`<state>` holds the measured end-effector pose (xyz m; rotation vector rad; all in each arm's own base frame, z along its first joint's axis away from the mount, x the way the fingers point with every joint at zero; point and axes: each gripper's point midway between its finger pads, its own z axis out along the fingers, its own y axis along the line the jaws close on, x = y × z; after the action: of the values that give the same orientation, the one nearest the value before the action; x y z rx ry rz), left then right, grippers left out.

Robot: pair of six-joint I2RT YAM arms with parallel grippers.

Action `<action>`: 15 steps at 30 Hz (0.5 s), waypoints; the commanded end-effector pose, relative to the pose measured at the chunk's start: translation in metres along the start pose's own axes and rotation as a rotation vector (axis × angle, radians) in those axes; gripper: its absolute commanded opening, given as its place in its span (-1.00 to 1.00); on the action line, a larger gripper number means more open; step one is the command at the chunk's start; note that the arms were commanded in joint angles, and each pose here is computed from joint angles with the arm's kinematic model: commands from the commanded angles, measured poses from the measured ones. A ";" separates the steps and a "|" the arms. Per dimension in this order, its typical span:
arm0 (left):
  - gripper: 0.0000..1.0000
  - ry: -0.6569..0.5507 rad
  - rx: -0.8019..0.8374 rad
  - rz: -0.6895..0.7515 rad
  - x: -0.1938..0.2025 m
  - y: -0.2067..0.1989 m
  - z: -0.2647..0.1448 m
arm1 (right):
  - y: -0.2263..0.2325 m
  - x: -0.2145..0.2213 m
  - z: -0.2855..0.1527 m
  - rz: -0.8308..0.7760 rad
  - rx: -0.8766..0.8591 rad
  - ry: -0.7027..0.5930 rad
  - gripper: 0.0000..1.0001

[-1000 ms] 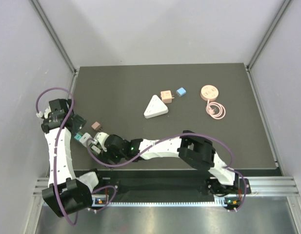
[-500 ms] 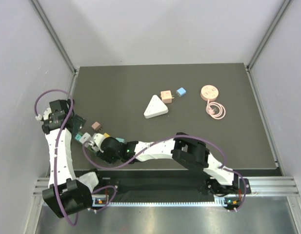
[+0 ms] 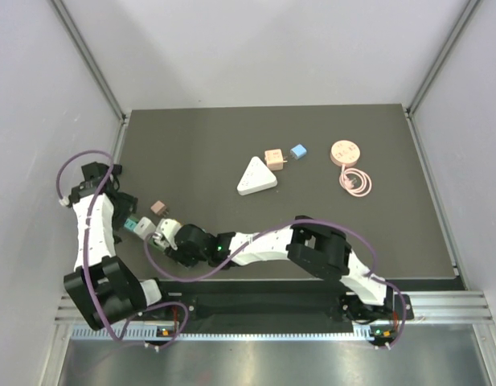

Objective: Pull the plug off the socket

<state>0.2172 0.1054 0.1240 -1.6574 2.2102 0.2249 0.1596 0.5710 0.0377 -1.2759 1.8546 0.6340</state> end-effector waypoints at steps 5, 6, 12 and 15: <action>0.97 0.035 0.006 -0.061 -0.021 0.000 0.019 | -0.059 -0.015 -0.020 -0.048 0.145 0.002 -0.83; 0.97 0.046 0.018 -0.058 -0.019 -0.003 0.022 | -0.060 -0.014 -0.020 -0.049 0.135 0.006 -0.75; 0.97 0.020 0.104 -0.075 -0.027 -0.023 0.030 | -0.053 -0.015 -0.026 -0.039 0.061 0.023 0.31; 0.97 0.014 0.141 -0.061 -0.032 -0.032 0.029 | -0.052 -0.024 -0.036 -0.025 0.051 0.009 0.72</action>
<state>0.2398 0.1272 0.1018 -1.7272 2.1814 0.1014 0.1885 0.5487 0.0380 -1.3165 1.8726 0.5731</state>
